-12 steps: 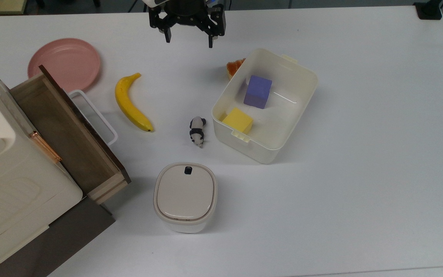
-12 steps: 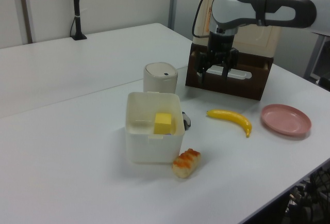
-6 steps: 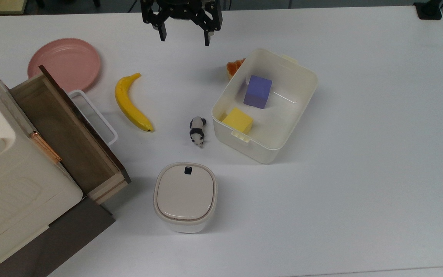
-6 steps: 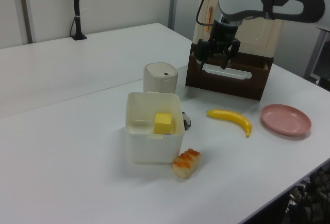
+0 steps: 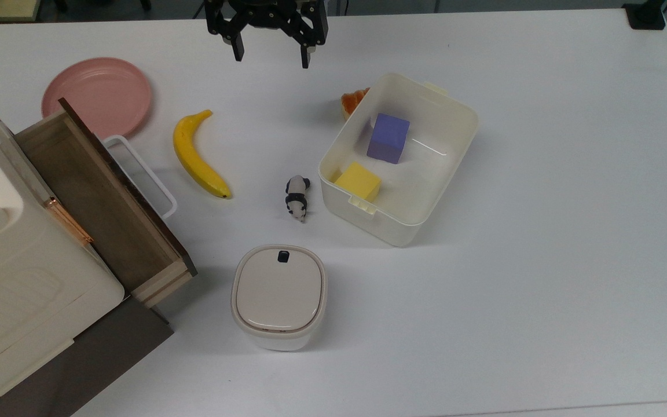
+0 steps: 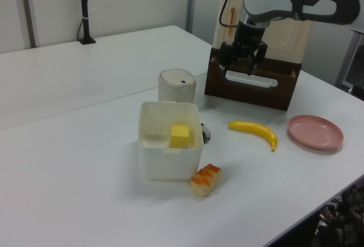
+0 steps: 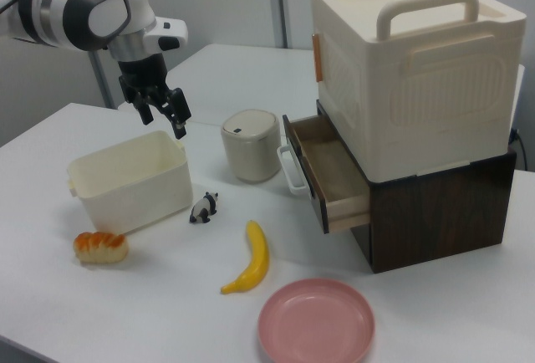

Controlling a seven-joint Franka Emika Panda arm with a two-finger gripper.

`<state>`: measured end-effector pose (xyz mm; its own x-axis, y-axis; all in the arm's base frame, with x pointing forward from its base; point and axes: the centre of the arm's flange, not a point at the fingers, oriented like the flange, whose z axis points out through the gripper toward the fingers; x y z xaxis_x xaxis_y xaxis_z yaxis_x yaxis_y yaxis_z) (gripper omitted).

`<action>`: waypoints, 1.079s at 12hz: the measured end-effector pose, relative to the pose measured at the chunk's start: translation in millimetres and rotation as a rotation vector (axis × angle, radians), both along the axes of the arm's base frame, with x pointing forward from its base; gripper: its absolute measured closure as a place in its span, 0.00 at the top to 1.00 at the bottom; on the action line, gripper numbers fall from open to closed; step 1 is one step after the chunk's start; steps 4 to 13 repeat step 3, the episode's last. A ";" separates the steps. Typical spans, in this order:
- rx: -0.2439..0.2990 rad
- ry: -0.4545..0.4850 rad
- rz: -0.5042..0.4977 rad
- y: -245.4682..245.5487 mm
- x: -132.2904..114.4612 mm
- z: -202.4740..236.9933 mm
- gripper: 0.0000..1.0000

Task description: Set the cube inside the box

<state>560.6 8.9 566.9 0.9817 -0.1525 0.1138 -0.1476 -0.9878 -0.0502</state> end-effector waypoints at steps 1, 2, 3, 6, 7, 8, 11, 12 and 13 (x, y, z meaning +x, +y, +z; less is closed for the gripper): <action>-0.002 -0.001 0.018 0.6 0.0 0.0 1.00; -0.003 -0.001 0.024 0.7 0.0 0.0 1.00; -0.003 -0.001 0.026 0.4 0.0 0.0 1.00; -0.003 -0.001 0.026 0.4 0.0 0.0 1.00; -0.003 -0.001 0.026 0.4 0.0 0.0 1.00; -0.003 -0.001 0.026 0.4 0.0 0.0 1.00; -0.003 -0.001 0.026 0.4 0.0 0.0 1.00; -0.003 -0.001 0.026 0.4 0.0 0.0 1.00; -0.003 -0.001 0.026 0.4 0.0 0.0 1.00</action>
